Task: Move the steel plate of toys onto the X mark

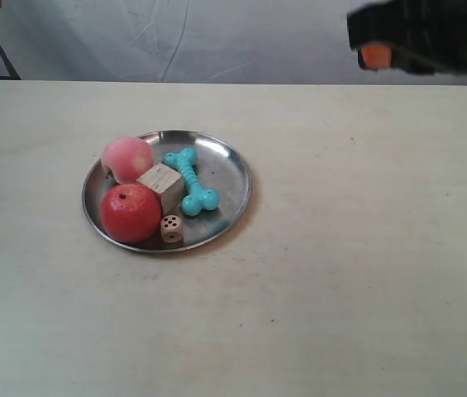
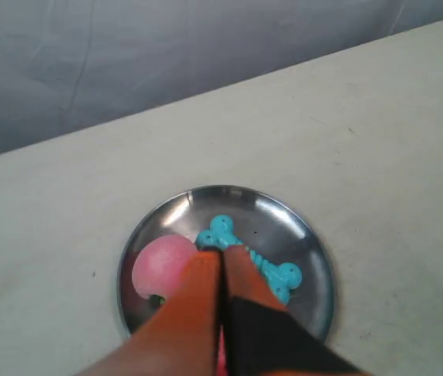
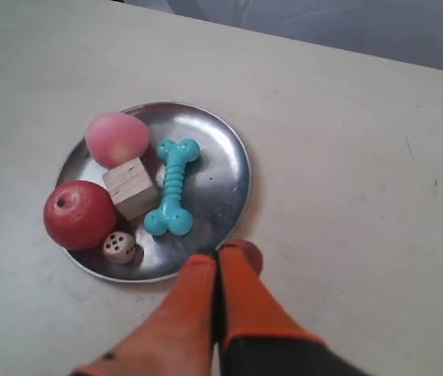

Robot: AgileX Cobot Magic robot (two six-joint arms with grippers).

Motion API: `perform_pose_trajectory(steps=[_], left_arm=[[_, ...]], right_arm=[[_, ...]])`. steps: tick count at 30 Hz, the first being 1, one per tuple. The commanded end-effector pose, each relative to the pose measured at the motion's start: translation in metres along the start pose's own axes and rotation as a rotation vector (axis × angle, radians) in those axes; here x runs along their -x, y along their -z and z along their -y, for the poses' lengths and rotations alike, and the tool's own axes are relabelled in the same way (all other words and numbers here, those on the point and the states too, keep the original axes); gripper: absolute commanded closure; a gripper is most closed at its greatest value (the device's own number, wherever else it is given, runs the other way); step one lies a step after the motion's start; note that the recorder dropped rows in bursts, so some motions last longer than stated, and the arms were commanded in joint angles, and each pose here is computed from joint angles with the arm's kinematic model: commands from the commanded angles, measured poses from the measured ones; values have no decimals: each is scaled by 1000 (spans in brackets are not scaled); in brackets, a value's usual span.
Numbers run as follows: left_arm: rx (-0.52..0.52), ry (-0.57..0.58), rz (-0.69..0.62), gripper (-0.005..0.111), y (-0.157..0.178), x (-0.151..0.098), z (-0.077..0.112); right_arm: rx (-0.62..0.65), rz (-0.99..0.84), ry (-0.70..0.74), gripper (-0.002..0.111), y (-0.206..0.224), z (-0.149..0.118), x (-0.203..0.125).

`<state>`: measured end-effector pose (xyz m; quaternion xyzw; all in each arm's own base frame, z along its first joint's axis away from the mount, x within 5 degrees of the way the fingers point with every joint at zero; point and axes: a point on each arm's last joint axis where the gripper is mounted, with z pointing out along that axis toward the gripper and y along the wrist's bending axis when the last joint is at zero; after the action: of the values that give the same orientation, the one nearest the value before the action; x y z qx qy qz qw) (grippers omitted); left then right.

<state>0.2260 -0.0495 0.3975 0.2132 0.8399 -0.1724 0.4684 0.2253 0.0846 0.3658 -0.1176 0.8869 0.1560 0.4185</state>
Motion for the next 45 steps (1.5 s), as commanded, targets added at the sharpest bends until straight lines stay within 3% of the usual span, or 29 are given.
perform_pose_trajectory(steps=[1, 8, 18, 22, 26, 34, 45], left_arm=[[76, -17, 55, 106, 8, -28, 5], [120, -77, -12, 106, 10, -47, 4], [123, -74, -7, 106, 10, -46, 4], [123, -74, -7, 106, 10, -46, 4], [123, -74, -4, 106, 10, -46, 4], [123, -72, -3, 106, 10, -46, 4], [123, -74, -4, 106, 10, -46, 4]], right_arm=[[-8, 86, 20, 108, 8, 2, -50], [-3, 34, -9, 108, 16, 7, -102], [1, 2, -6, 108, 18, 7, -106], [-72, 115, 119, 108, 42, 13, -104], [-165, 253, 73, 108, 71, 23, -114], [-327, 445, 22, 108, 76, 39, -180], [-332, 414, -16, 108, 39, 49, -252]])
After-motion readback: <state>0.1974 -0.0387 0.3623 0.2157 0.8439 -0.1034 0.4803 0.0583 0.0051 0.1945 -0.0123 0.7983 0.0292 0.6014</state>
